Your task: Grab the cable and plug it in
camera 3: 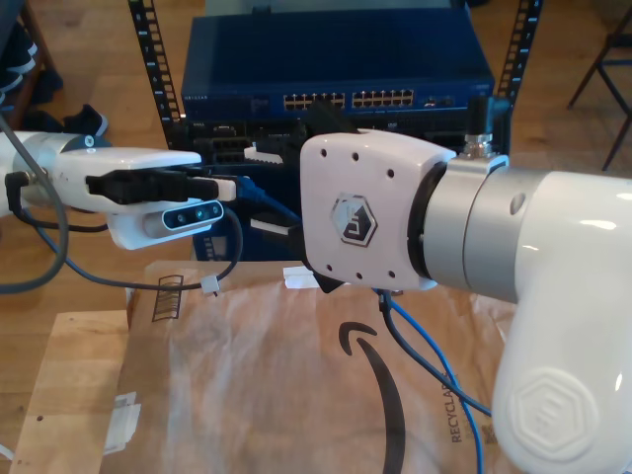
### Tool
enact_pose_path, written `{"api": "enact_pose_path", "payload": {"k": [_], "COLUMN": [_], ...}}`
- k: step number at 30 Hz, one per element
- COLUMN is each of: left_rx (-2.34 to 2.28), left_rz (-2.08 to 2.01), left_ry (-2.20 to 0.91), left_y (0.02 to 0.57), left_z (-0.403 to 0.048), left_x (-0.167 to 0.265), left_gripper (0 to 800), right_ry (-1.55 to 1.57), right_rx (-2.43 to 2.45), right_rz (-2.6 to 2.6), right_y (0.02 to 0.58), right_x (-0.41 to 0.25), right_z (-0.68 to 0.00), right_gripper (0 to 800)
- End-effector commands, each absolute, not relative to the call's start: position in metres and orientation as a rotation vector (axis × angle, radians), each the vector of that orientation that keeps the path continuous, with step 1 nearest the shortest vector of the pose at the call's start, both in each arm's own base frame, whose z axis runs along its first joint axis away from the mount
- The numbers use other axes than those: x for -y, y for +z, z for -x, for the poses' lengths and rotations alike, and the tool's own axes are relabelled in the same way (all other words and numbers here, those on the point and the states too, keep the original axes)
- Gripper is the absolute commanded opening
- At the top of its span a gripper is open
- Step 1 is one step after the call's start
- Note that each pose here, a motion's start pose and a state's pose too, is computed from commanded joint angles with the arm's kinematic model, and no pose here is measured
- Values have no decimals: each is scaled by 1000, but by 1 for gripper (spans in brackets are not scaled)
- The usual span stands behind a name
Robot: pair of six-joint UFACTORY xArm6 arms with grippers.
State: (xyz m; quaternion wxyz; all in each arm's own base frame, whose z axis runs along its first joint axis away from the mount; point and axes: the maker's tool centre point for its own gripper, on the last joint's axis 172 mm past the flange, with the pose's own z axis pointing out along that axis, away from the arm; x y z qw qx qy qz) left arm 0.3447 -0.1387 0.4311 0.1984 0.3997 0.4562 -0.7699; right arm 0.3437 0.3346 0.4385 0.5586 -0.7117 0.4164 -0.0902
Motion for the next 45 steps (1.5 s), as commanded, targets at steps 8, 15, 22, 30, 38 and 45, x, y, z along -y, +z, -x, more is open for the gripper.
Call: {"api": "enact_pose_path", "payload": {"k": [8, 15, 22, 30, 38, 45], "left_rx": [-1243, -1247, -1246, -1247, -1258, -1263], "left_rz": [-1070, -1063, -1066, -1078, -1091, -1096], "left_ry": [-2121, -2131, -2134, -2144, -2142, -2143], "left_y": [439, 438, 438, 437, 436, 435], "left_z": [-358, -357, -356, -354, -352, -351], "left_x": [131, 132, 132, 136, 137, 137], "left_gripper": [31, 34, 63, 62, 57, 56], "right_ry": [-213, -213, -211, -211, -212, -211], "right_rx": [-980, -980, -983, -984, -982, -982], "right_rz": [1680, 1680, 1678, 1680, 1680, 1682], "right_y": [439, 439, 438, 437, 437, 437], "right_x": [-335, -335, -335, -335, -335, -336], "right_z": [-343, -343, -344, -344, -344, -344], "right_gripper": [463, 458, 424, 421, 406, 392]}}
